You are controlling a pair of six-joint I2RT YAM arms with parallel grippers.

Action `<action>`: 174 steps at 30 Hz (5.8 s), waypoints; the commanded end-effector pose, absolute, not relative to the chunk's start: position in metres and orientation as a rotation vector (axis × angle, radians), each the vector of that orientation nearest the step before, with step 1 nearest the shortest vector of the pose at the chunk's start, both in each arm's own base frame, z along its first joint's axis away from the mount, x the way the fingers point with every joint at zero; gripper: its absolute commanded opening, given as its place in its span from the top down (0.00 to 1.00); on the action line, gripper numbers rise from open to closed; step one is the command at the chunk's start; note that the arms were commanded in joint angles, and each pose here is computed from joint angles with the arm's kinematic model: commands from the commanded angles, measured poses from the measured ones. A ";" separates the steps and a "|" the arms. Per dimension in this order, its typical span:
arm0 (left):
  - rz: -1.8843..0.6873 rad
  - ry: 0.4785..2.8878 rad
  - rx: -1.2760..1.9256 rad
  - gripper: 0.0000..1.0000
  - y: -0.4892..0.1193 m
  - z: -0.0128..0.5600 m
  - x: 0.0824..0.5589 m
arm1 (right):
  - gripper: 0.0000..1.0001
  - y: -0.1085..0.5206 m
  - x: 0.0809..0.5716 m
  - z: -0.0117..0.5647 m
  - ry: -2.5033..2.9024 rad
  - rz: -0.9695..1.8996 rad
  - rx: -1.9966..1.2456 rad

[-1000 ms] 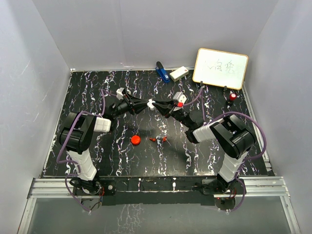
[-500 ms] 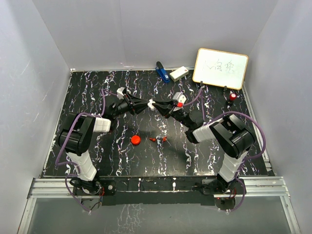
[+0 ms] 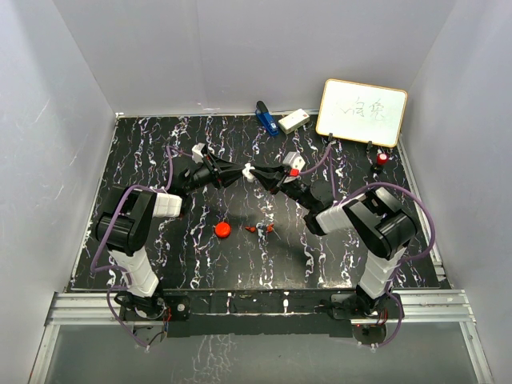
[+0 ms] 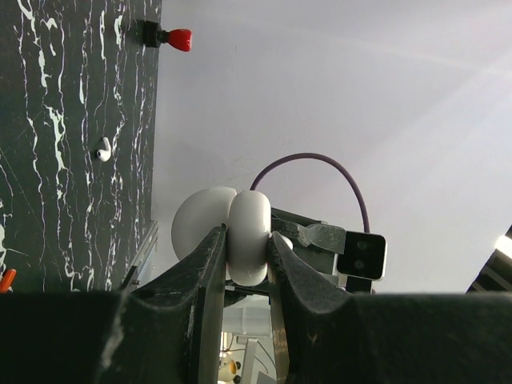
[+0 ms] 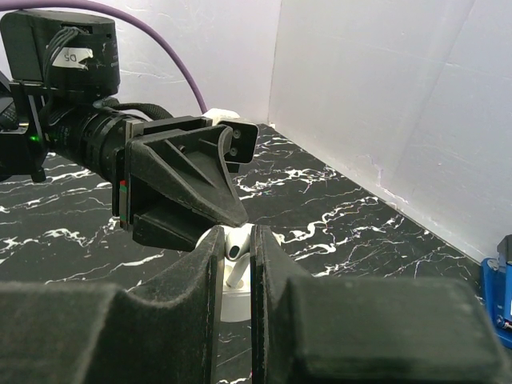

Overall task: Insert the wireless bluetooth earbuds into the charging case
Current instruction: Place the earbud in the charging case.

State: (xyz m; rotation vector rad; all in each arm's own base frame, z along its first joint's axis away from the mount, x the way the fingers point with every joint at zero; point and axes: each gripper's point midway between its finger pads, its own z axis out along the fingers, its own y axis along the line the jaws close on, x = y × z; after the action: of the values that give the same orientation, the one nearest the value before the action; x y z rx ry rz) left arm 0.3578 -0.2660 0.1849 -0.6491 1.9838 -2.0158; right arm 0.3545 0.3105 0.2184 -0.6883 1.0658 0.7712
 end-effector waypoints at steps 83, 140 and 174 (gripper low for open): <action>-2.077 1.965 -0.559 1.00 -0.272 0.200 0.347 | 1.00 0.293 0.348 0.276 0.779 0.632 -0.639; -2.183 1.826 -0.655 1.00 -0.270 0.210 0.362 | 0.72 0.291 0.340 0.270 0.793 0.651 -0.652; -2.016 1.905 -0.226 1.00 -0.258 0.202 0.353 | 0.42 0.159 0.385 0.163 2.193 0.070 0.037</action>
State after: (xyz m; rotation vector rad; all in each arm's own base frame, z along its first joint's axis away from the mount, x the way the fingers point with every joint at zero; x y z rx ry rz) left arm 0.3614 -0.2582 0.1639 -0.4892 1.9863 -2.0393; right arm 0.4333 0.2111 0.2799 -0.0615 1.7180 0.3440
